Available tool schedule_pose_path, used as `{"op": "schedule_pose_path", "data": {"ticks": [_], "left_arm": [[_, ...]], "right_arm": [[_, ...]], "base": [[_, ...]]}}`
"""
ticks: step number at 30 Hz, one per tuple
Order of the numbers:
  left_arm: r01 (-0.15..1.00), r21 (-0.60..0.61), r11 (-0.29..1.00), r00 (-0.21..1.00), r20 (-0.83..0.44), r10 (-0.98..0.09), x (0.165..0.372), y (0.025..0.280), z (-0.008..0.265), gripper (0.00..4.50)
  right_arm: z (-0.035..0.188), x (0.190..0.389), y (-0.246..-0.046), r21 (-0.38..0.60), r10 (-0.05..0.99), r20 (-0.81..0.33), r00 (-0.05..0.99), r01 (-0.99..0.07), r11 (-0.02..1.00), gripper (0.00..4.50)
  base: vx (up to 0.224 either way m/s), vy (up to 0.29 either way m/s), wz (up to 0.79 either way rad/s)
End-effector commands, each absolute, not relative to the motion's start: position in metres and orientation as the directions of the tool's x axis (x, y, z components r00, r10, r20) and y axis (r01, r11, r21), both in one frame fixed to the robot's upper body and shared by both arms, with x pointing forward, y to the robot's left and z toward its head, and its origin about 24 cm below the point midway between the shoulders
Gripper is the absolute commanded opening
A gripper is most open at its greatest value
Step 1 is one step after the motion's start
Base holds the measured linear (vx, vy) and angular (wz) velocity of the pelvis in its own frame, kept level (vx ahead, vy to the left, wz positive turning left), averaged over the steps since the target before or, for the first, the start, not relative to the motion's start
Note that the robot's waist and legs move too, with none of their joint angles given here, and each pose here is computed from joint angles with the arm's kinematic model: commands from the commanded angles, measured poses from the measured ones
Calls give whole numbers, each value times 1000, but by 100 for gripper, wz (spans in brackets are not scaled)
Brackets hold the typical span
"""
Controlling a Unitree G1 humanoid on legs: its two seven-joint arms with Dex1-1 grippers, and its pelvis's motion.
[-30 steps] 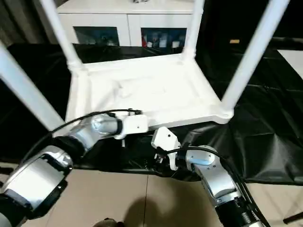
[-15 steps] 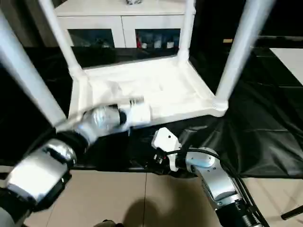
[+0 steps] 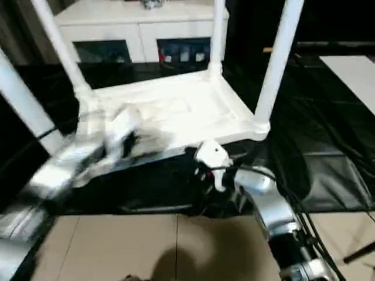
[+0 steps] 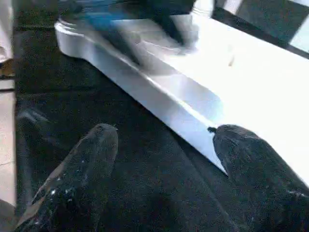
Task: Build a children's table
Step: Rotate table base
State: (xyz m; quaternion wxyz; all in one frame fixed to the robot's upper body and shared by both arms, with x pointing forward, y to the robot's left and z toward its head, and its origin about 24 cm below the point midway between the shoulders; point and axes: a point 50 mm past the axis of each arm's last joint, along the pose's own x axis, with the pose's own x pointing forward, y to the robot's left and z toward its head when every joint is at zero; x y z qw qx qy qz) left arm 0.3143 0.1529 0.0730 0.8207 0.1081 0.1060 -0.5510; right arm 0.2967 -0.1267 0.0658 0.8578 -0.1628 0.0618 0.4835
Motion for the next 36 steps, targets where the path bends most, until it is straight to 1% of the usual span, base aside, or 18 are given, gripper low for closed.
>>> {"op": "schedule_pose_path", "data": {"ticks": [1, 2, 3, 4, 5, 6, 7, 8, 10, 11, 14, 15, 20, 23, 24, 29, 34, 36], "left_arm": [[949, 7, 315, 308, -235, -922, 299, 156, 83, 301], [949, 7, 315, 308, -235, -922, 299, 156, 83, 306], [932, -30, 361, 348, -196, -917, 285, 172, 79, 306], [932, -30, 361, 348, -196, -917, 285, 172, 79, 313], [918, -65, 390, 375, -174, -911, 275, 186, 77, 337], [916, -75, 394, 378, -169, -910, 273, 188, 76, 345], [901, -122, 416, 396, -158, -904, 262, 202, 76, 347], [901, -125, 416, 396, -158, -904, 261, 203, 76, 352], [891, -181, 416, 391, -161, -906, 249, 213, 78, 365], [875, -200, 441, 413, -170, -895, 241, 230, 79, 380], [857, -195, 478, 448, -177, -876, 234, 247, 83, 397], [855, -196, 481, 452, -177, -875, 233, 249, 84, 426], [812, -207, 546, 501, -235, -833, 220, 280, 89, 444], [783, -200, 589, 544, -240, -804, 219, 293, 94, 444], [751, -177, 636, 592, -243, -768, 218, 308, 98, 444], [661, -89, 745, 715, -223, -662, 222, 340, 108, 444], [569, -6, 822, 812, -154, -563, 232, 351, 114, 444], [554, 9, 832, 826, -134, -548, 238, 348, 113, 444]], "right_arm": [[72, 299, -121, -227, 820, -222, 528, -845, 483, 350], [72, 299, -121, -227, 820, -222, 528, -845, 483, 350], [74, 301, -118, -213, 822, -194, 536, -841, 498, 350], [74, 301, -118, -213, 822, -194, 536, -841, 498, 350], [75, 302, -116, -203, 824, -176, 539, -838, 506, 350], [75, 301, -115, -201, 824, -173, 539, -838, 507, 350], [75, 301, -113, -192, 828, -159, 538, -839, 509, 350], [75, 301, -112, -191, 828, -159, 538, -839, 509, 350], [74, 299, -111, -183, 831, -153, 535, -842, 508, 350], [71, 296, -110, -178, 833, -157, 530, -845, 504, 350], [69, 294, -111, -172, 834, -158, 528, -847, 504, 350], [69, 294, -111, -172, 834, -157, 529, -847, 504, 350], [67, 293, -112, -166, 832, -158, 532, -845, 509, 350], [66, 292, -112, -163, 834, -160, 528, -848, 505, 350], [64, 291, -112, -161, 834, -167, 526, -849, 504, 350], [59, 296, -115, -169, 798, -197, 570, -821, 545, 350], [57, 300, -118, -178, 769, -203, 606, -795, 580, 350], [57, 300, -118, -177, 768, -203, 608, -794, 582, 350]], "base": [[0, 0, 0], [0, 0, 0], [0, 0, 0], [0, 0, 0], [0, 0, 0], [0, 0, 0], [0, 0, 0], [0, 0, 0], [0, 0, 0], [0, 0, 0], [0, 0, 0], [0, 0, 0], [0, 0, 0], [0, 0, 0], [0, 0, 0], [0, 0, 0], [0, 0, 0], [0, 0, 0]]}}
